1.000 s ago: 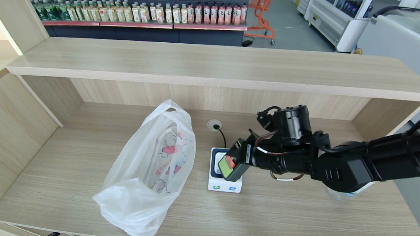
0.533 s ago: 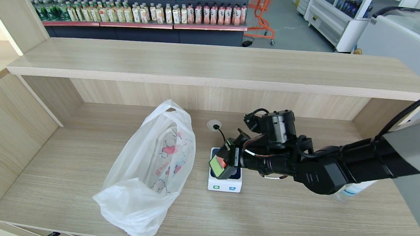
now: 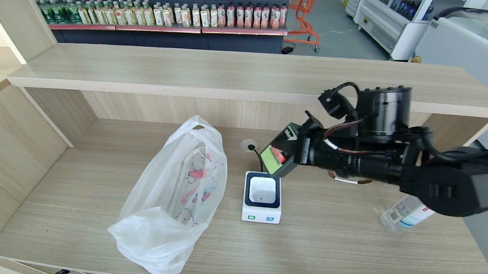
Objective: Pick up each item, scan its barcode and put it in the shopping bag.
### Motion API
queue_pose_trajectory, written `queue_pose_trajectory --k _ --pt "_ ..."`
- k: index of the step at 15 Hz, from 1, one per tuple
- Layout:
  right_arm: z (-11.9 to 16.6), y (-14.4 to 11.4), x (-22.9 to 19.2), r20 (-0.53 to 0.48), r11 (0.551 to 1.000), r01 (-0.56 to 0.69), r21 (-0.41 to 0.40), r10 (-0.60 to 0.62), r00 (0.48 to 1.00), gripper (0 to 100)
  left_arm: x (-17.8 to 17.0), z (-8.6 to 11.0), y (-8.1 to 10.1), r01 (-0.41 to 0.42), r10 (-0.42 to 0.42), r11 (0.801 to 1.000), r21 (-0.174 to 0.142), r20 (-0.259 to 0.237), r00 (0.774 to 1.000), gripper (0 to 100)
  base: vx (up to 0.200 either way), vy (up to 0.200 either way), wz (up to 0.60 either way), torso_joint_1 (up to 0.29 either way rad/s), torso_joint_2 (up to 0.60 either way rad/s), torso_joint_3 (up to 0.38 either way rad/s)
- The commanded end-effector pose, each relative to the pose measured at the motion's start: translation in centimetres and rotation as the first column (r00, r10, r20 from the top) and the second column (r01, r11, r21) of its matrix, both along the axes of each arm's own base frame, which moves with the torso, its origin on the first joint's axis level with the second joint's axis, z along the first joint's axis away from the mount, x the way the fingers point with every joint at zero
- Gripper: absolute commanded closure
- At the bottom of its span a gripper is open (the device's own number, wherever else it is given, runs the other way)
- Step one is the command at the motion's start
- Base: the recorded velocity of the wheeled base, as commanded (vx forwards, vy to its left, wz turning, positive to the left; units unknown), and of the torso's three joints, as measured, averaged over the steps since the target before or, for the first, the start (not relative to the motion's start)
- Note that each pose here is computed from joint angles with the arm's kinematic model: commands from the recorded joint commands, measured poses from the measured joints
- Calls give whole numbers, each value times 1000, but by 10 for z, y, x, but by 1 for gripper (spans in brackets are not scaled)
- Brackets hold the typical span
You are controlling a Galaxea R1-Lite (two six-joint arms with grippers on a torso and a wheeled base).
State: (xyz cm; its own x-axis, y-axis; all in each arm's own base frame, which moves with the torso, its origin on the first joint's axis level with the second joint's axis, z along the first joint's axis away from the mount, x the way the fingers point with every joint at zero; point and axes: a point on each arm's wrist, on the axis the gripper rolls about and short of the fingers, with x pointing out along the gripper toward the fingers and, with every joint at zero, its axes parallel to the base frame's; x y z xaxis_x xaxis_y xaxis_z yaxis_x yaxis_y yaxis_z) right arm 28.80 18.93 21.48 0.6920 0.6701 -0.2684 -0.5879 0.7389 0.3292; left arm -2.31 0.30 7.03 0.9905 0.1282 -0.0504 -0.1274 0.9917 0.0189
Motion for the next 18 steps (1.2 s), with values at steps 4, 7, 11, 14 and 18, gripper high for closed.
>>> queue_pose_trajectory --k 4,7,11,14,18 --pt "17 -84 -86 197 987 56 -151 -25 980 100 0 0 0 0 0 1000 0 0 1000 0 0 0 0 0 0 0" --pt "7 -86 -99 129 992 50 -114 -35 991 100 0 0 0 0 0 1000 0 0 1000 0 0 0 0 0 0 0" --pt "1 -98 -107 99 991 83 -100 -73 992 100 0 0 0 -1 1 1000 -8 0 1000 0 -150 0 0 2 1 2" --pt "-1 -96 -104 71 993 88 -81 -82 994 100 0 0 0 -1 1 1000 -5 -1 1000 0 -67 0 0 4 1 2" --pt "0 -95 -103 19 995 101 -23 -101 995 100 0 0 0 -1 1 1000 -3 1 1000 0 0 150 0 -2 -2 4"
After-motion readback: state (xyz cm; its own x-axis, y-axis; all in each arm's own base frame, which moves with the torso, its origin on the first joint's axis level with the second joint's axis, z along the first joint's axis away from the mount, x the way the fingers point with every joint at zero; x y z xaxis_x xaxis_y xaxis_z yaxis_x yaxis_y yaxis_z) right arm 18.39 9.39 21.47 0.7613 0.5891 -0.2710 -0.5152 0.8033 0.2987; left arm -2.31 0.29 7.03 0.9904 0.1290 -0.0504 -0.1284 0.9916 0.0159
